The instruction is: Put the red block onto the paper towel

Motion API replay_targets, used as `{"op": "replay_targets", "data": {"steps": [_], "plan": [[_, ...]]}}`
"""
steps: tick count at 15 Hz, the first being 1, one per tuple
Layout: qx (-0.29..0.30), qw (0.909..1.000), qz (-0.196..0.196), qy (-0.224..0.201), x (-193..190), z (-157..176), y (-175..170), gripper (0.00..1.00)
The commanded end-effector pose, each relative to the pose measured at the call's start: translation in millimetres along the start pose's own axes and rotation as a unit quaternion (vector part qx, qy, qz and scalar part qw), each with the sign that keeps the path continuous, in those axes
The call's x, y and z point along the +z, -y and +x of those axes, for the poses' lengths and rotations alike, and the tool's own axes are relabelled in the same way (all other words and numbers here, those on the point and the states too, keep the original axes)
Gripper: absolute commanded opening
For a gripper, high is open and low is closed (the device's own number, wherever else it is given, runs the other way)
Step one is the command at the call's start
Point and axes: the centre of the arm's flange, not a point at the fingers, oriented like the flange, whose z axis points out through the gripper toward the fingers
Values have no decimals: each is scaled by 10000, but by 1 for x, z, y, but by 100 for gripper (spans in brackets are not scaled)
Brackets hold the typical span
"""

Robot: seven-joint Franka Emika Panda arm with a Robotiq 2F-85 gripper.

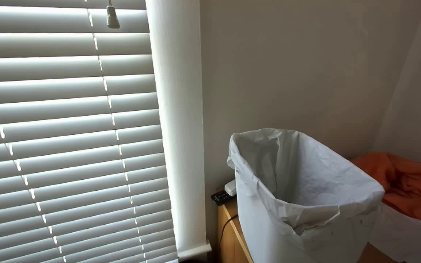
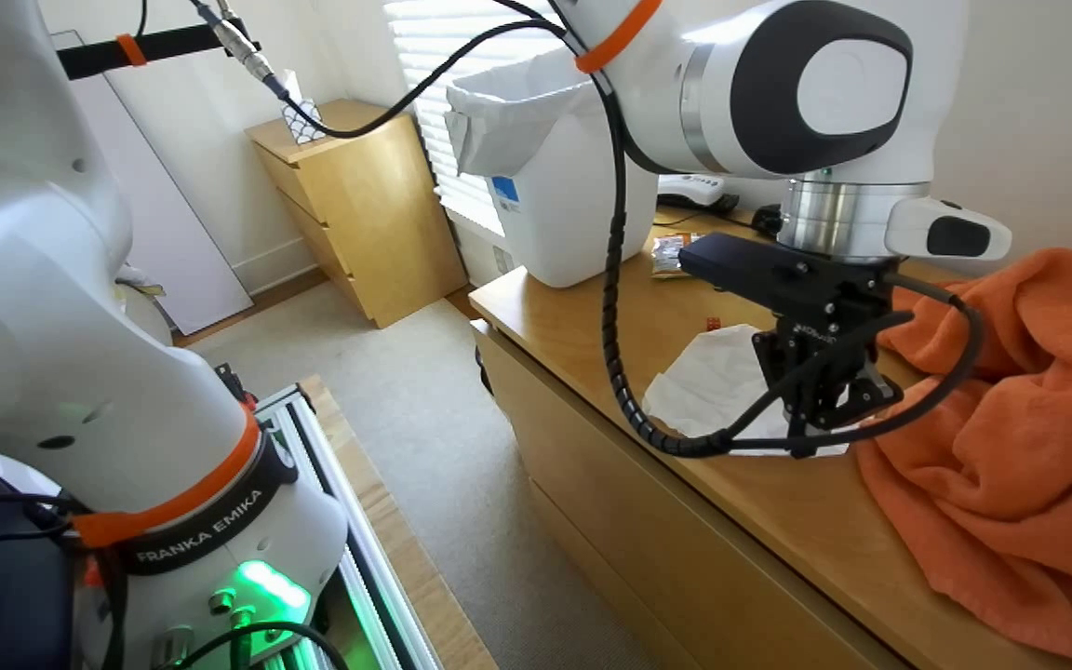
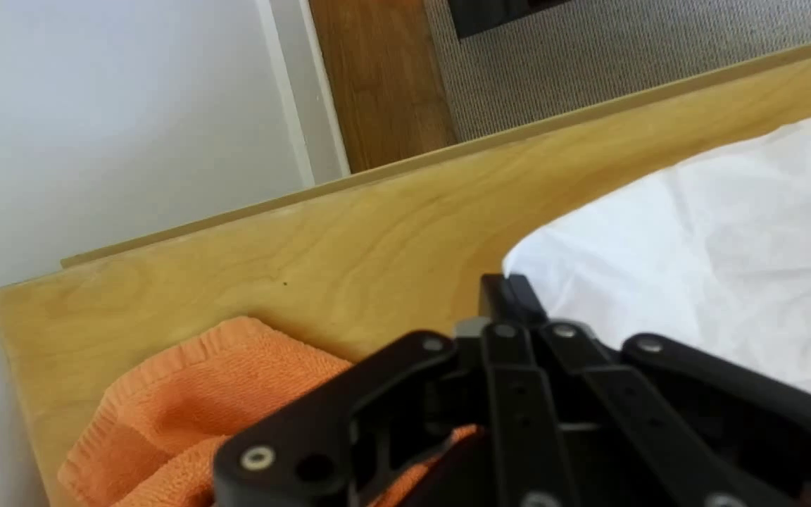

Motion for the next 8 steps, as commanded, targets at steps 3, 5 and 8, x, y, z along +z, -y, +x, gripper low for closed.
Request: {"op": "replay_targets", "data": {"steps": [3,5,8], "plan": [[-71,9997,-154,177,-3,-16,-2,26],[-36,9998,-137,156,-4,-15,-1,34],[19,10000,-76,14,-13,-14,0,56]]}}
